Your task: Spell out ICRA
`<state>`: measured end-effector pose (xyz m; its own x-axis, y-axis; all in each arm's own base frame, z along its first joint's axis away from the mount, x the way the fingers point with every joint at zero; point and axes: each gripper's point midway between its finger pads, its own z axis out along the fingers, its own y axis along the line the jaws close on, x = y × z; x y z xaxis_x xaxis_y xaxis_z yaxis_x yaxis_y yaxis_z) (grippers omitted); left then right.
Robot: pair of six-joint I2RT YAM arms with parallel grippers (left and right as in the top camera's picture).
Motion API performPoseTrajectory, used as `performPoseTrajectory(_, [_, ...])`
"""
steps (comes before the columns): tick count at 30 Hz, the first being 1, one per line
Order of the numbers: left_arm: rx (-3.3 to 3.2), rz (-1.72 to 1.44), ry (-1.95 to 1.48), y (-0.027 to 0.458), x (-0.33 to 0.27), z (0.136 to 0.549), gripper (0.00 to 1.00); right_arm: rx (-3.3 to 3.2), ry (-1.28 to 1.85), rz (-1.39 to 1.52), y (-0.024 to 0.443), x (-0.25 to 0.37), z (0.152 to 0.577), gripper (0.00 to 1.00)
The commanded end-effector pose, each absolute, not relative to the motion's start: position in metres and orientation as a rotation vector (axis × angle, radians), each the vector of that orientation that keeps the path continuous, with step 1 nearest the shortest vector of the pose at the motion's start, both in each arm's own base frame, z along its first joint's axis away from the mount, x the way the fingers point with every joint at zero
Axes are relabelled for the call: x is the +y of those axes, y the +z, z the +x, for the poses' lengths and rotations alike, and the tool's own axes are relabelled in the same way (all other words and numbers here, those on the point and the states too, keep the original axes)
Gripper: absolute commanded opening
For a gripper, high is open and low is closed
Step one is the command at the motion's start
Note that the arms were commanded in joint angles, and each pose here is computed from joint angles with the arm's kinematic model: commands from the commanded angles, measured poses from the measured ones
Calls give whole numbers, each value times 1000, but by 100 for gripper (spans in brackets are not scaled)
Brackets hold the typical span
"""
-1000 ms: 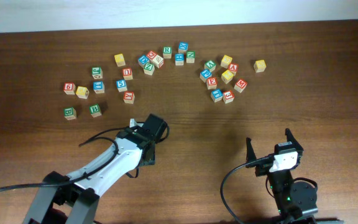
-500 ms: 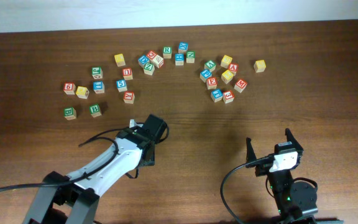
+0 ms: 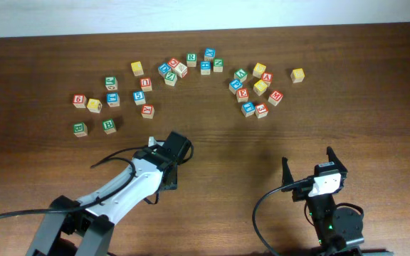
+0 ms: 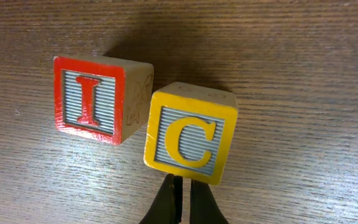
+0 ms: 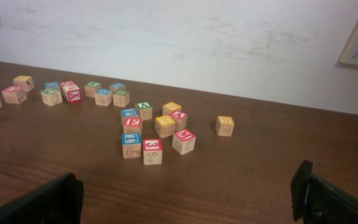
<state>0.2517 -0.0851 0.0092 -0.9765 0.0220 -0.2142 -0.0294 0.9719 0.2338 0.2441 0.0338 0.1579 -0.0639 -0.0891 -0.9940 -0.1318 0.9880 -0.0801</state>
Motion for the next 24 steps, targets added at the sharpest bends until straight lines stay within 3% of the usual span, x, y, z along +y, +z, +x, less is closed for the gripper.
performPoseTrajectory(1, [2902, -20, 375, 6, -82, 250, 0, 1644, 38, -154, 155, 32, 244, 98])
performPoseTrajectory(12, [2965, 12, 349, 7, -85, 240, 0, 1644, 38, -154, 155, 32, 244, 98])
performPoseTrajectory(24, [2991, 142, 199, 81, -121, 268, 0, 1644, 38, -154, 155, 32, 244, 98])
